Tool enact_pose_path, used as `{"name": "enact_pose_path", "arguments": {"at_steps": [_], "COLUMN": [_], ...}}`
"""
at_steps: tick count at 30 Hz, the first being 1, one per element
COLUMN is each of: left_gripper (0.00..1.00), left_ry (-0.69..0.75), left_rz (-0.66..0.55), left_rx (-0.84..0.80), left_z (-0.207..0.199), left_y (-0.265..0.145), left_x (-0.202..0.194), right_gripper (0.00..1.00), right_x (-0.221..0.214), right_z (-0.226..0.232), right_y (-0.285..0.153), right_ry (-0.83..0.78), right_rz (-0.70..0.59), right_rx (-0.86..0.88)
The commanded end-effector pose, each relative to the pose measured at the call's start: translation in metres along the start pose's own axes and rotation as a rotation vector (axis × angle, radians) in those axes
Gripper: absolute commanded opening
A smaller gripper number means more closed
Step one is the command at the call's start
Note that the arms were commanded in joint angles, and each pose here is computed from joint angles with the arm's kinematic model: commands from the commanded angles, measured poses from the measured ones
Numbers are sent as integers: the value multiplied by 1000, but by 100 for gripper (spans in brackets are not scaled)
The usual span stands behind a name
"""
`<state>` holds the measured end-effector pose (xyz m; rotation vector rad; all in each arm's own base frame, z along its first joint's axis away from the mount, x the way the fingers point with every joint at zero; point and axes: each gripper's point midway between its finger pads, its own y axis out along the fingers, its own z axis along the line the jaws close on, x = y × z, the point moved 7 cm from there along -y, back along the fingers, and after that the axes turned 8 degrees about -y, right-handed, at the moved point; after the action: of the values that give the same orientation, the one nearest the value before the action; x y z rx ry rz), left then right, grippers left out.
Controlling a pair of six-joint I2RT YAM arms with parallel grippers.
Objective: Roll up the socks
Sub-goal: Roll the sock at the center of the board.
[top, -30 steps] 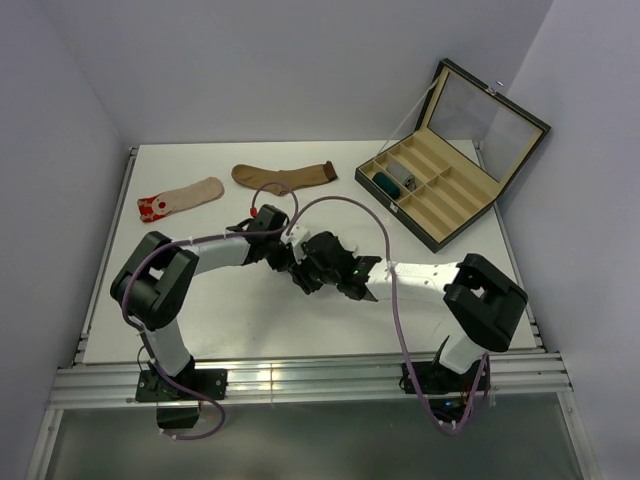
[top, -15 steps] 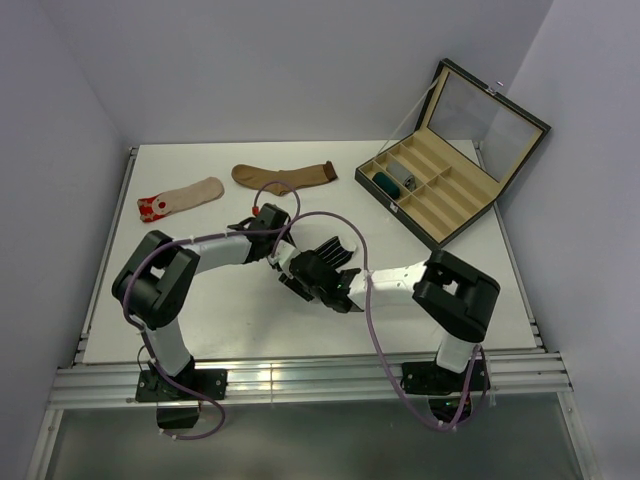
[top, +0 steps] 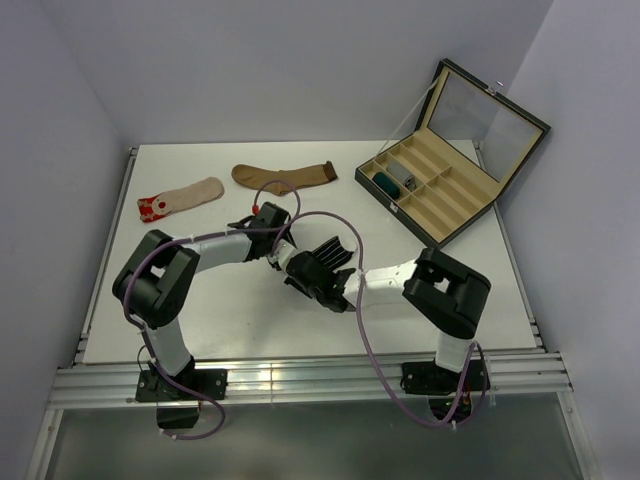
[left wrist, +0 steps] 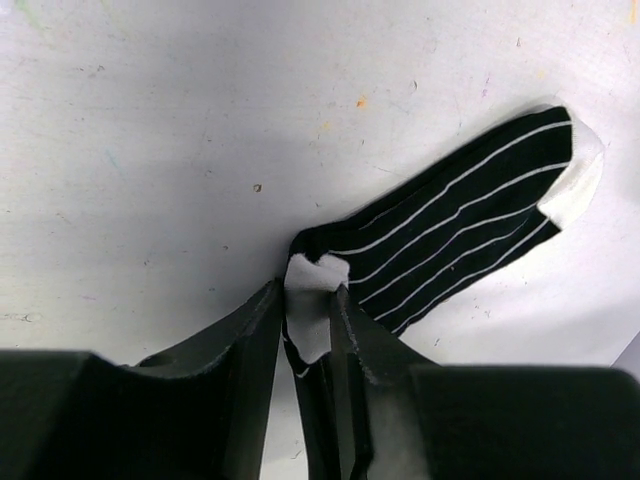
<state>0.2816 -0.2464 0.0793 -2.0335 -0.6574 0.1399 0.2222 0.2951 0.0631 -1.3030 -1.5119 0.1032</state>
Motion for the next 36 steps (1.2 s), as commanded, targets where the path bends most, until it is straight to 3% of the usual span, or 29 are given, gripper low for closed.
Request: {"name": "enact_pose_path", "arguments": {"at_steps": [1,3,6,10,16,17,19,20,29,36], "left_gripper": [36,40,53,61,64,64,64,64,59,57], "left_ry": [45,29,-11,-79,-147,-154,-153,-148,-115,-83], "left_rz": [-9,-33,-78,-163,-180,-179,-149,-144,-82,-64], "left_rx": [158,135,86,22,-77,-77,-87,-88,-67,-58], "left_z": [28,23,13,6,1,2,2,1,-4,-10], "left_y": [0,-7,-23,-46,-57,-56,-54,-53,-37,-29], "left_x": [-6,-1,8,20,18,16,12,10,-7,-11], "right_gripper": [0,0,0,0,0,0,0,0,0,0], "right_x": [-16,-15,-6,2,-6,-6,-18,-18,-61,-73], "right_z": [8,3,0,-18,-42,-56,-53,-59,-66,-65], "right_y": [3,1,-8,-18,-20,-16,-16,-14,10,19], "right_ry": [56,119,224,395,714,751,885,898,1178,1220], "right_rz": [75,56,-5,-65,-137,-201,-174,-216,-66,32], "right_rx": [125,217,393,571,844,844,937,947,935,881]}}
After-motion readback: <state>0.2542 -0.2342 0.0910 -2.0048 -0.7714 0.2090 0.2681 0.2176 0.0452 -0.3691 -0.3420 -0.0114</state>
